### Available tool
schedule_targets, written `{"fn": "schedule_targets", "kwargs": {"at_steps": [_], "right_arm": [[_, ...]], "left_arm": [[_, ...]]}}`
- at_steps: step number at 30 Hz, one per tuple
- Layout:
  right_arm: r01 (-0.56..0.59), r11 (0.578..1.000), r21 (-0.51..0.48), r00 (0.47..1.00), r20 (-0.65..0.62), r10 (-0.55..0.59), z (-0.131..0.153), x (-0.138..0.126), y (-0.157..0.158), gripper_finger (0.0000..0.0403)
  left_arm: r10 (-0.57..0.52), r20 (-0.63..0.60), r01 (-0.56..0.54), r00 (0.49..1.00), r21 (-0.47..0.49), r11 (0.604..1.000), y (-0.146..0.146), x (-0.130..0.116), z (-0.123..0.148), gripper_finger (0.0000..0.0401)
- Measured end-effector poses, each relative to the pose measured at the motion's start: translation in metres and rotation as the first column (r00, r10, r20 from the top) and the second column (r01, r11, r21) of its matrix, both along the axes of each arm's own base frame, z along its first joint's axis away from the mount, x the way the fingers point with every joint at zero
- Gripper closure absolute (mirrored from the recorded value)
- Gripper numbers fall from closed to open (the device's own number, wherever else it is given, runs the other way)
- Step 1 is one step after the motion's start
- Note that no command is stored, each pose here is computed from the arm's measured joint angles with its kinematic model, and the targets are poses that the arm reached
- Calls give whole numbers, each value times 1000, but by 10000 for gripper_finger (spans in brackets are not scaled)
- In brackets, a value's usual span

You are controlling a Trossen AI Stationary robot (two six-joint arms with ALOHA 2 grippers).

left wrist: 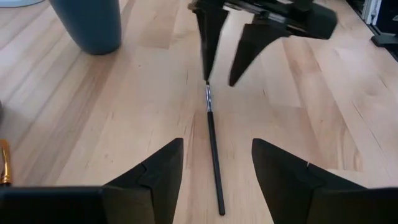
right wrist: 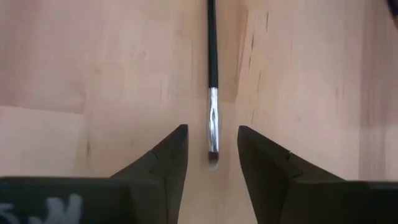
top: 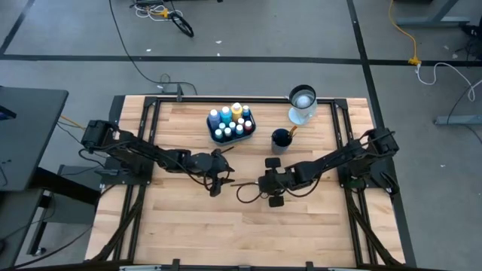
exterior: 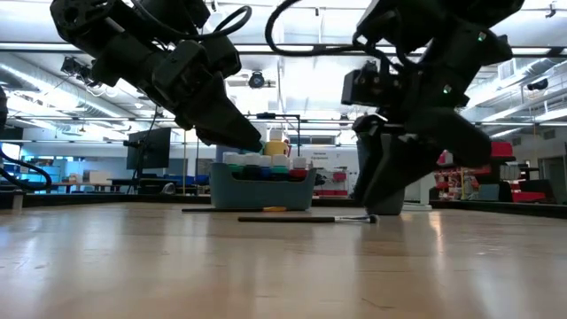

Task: Pick & Place Paint Supplies
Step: Put the silver paint brush into the blue cup

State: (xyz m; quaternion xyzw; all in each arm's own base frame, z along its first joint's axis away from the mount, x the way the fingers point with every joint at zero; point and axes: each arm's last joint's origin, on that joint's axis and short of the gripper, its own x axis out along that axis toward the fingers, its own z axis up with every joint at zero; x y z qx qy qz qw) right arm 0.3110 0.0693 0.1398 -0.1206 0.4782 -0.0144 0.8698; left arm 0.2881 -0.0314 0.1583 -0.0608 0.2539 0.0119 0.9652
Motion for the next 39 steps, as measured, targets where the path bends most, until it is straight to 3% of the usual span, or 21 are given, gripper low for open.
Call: {"fn": "schedule_targets", "kwargs": {"at_steps": [14, 17, 23, 26, 29, 33, 39], "right_arm": [[40, 997, 71, 996, -87, -34, -15, 2, -15, 265], [23, 997, 68, 995, -96, -16, -15, 2, -15, 291], [15, 998, 63, 993, -114, -7, -15, 0, -15, 389], [-2, 999, 45, 993, -121, 8, -13, 0, -15, 387], [-41, 999, -5, 986, -160, 40, -6, -1, -13, 388], [-122, 983, -137, 978, -184, 96, 25, 7, -5, 398], [-266, 896, -356, 928, -345, 138, 70, 9, 6, 401]], "left_arm": [[2, -1, -2, 1000, -4, 1000, 0, 0, 0, 202], [0, -1, 0, 1000, -2, 1000, 0, 0, 0, 202], [0, -1, 0, 1000, -2, 1000, 0, 0, 0, 202], [0, -1, 0, 1000, -2, 1000, 0, 0, 0, 202], [0, 0, 0, 1000, -2, 1000, 0, 0, 0, 202], [4, 8, -4, 1000, 0, 1000, 0, 0, 1, 202], [190, 45, -194, 981, 113, 974, 7, -2, 7, 202]]}}
